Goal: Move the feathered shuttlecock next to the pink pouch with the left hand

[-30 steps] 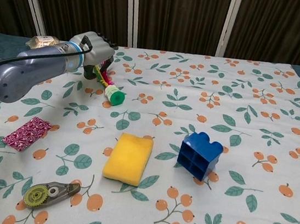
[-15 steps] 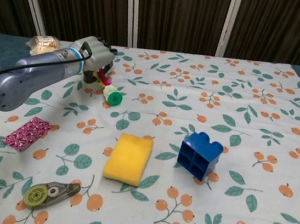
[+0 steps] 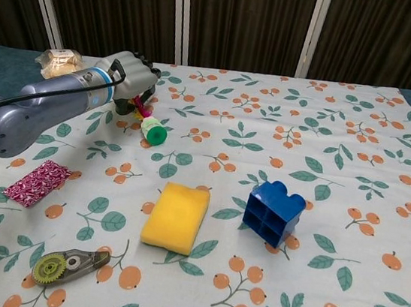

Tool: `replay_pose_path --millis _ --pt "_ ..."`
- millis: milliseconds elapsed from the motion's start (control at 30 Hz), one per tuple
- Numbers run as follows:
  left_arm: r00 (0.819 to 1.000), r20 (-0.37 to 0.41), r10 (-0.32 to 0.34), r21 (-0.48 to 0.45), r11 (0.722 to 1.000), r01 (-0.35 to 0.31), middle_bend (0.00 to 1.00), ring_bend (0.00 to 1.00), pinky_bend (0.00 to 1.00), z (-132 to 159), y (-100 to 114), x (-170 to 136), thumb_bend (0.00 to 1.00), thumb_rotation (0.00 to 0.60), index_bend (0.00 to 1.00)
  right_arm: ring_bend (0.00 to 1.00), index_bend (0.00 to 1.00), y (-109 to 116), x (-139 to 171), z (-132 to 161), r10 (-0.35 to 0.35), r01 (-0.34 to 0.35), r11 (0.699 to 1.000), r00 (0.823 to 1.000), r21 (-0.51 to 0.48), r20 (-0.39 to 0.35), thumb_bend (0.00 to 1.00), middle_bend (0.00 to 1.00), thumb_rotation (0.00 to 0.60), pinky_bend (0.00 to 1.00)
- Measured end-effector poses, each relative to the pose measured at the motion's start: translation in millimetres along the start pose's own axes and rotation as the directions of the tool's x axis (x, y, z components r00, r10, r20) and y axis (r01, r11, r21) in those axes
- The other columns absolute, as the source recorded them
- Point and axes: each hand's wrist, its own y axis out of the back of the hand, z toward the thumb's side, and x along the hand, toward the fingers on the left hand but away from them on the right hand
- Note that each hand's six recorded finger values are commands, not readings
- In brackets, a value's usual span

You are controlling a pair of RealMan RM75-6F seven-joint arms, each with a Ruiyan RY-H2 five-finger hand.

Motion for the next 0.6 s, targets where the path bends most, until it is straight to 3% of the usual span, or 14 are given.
replay_pose_path --millis 600 --pt "1.000 0.003 0.005 0.013 1.000 -0.005 0.07 0.00 0.01 -0.7 -2.3 -2.0 0.49 0.600 0.63 0.00 0.06 -0.6 -0.5 0.9 -0.002 0.002 1.000 1.000 0.000 -0.003 0.10 0.00 0.600 0.00"
